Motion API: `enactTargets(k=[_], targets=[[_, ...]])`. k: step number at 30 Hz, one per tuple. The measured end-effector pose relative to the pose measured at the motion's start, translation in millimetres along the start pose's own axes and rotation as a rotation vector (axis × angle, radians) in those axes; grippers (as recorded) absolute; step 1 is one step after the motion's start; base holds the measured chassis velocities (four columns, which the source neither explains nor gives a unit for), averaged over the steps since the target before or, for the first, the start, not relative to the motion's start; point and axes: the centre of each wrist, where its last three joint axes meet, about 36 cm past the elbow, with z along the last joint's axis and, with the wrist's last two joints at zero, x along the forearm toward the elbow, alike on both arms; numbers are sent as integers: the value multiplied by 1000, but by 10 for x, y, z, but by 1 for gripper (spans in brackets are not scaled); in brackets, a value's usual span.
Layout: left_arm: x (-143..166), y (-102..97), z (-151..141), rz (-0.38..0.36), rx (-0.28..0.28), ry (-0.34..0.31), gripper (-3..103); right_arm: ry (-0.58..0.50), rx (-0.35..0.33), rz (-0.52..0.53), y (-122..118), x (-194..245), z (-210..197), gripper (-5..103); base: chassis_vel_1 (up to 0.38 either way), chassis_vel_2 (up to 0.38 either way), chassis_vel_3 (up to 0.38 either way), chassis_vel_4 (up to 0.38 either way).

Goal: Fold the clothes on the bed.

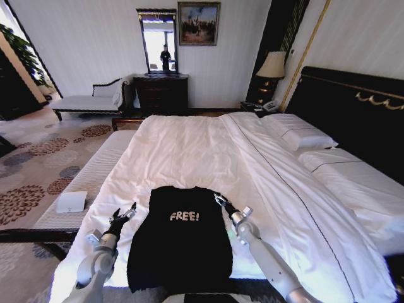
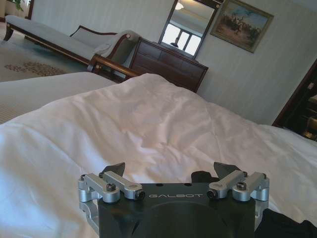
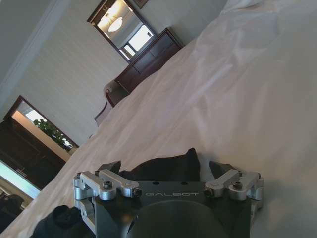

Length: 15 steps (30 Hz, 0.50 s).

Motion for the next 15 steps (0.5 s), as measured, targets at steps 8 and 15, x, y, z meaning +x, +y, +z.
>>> enactTargets(k=[8, 15], targets=[[-29, -23, 60, 3, 18, 10, 100, -16, 6, 26, -60, -12, 35, 76, 0, 0, 0, 0], [-40, -27, 99, 2, 21, 19, 100, -27, 9, 40, -83, -15, 56, 54, 0, 0, 0, 0]])
